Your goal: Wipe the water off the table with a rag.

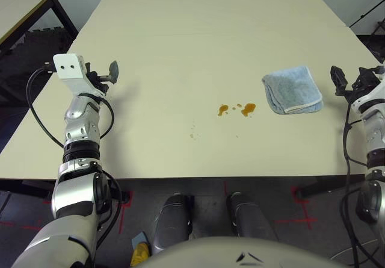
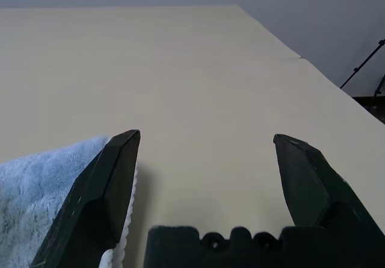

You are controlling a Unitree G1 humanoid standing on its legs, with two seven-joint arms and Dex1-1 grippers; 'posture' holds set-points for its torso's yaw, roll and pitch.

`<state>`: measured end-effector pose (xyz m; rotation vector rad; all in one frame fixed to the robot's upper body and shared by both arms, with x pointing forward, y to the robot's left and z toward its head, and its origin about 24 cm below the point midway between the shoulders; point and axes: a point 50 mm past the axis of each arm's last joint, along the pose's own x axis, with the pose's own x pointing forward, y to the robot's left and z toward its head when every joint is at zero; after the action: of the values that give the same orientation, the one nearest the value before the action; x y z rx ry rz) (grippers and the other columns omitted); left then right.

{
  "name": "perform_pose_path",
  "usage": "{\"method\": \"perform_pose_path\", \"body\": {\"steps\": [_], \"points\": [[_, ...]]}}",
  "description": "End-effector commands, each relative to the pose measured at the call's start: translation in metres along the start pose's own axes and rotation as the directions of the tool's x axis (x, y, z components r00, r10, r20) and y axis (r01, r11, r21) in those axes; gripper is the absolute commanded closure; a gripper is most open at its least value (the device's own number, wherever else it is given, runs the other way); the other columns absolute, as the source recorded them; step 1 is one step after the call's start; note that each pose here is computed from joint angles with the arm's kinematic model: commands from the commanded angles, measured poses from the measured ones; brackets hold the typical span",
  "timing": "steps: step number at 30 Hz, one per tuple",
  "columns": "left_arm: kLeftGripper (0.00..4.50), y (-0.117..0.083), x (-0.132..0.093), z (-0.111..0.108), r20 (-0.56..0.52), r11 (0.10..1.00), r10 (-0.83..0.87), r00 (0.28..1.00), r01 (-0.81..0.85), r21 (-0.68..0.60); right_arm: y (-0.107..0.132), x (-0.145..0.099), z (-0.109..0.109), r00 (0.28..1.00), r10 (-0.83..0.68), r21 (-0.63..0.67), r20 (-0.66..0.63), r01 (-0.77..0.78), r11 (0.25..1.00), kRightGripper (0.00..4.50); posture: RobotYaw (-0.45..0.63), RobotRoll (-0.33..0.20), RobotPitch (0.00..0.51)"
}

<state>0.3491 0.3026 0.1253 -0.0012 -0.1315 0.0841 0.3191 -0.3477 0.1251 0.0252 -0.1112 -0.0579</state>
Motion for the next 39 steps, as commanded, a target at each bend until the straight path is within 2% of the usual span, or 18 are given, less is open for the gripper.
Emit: {"method": "perform_pose_path", "body": {"steps": [1, 11, 14, 18, 22, 25, 28, 34, 39], "points": [[0.0, -0.002, 0.003, 0.001, 0.004, 1.0, -0.009, 1.0, 0.009, 0.007, -0.003, -0.003, 0.0, 1.0, -0.012, -0.001, -0.002, 0.012, 1.0, 0.06, -0.08, 0.0, 0.11], [0.0, -0.01, 0.006, 0.003, 0.004, 0.998, -0.065, 0.998, 0.065, 0.002, -0.002, -0.002, 0.001, 1.0, -0.005, -0.001, -0.008, 0.005, 1.0, 0.06, -0.09, 0.0, 0.118], [0.0, -0.019, 0.008, 0.008, 0.004, 0.985, -0.171, 0.985, 0.171, -0.013, -0.002, -0.002, 0.003, 1.0, -0.003, -0.002, -0.008, 0.003, 1.0, 0.06, -0.1, 0.0, 0.124], [0.0, -0.04, 0.007, 0.013, -0.002, 0.921, -0.389, 0.921, 0.389, -0.028, -0.002, -0.002, 0.005, 1.0, 0.004, -0.005, -0.01, -0.004, 1.0, 0.06, -0.12, 0.0, 0.125], [0.0, -0.073, -0.004, 0.021, -0.027, 0.736, -0.677, 0.736, 0.676, -0.034, -0.002, -0.003, 0.008, 1.0, 0.007, -0.005, -0.013, -0.007, 1.0, 0.06, -0.13, 0.0, 0.119], [0.0, -0.088, -0.016, 0.026, -0.053, 0.6, -0.8, 0.598, 0.798, -0.058, -0.002, -0.002, 0.01, 1.0, 0.006, 0.0, -0.013, -0.006, 1.0, 0.06, -0.14, 0.0, 0.113], [0.0, -0.1, -0.03, 0.025, -0.125, 0.444, -0.893, 0.433, 0.892, -0.084, -0.002, 0.0, 0.017, 1.0, 0.008, -0.009, -0.014, -0.008, 1.0, 0.06, -0.15, 0.0, 0.11], [0.0, -0.105, -0.041, 0.02, -0.186, 0.324, -0.937, 0.296, 0.934, -0.149, 0.005, 0.005, 0.027, 0.988, 0.061, -0.055, -0.144, -0.069, 0.996, 0.06, -0.17, 0.0, 0.108], [0.0, -0.101, -0.047, 0.012, -0.227, 0.285, -0.941, 0.252, 0.95, -0.126, 0.015, 0.003, 0.046, 0.96, 0.182, -0.088, -0.213, -0.205, 0.975, 0.06, -0.19, 0.0, 0.106]]}}
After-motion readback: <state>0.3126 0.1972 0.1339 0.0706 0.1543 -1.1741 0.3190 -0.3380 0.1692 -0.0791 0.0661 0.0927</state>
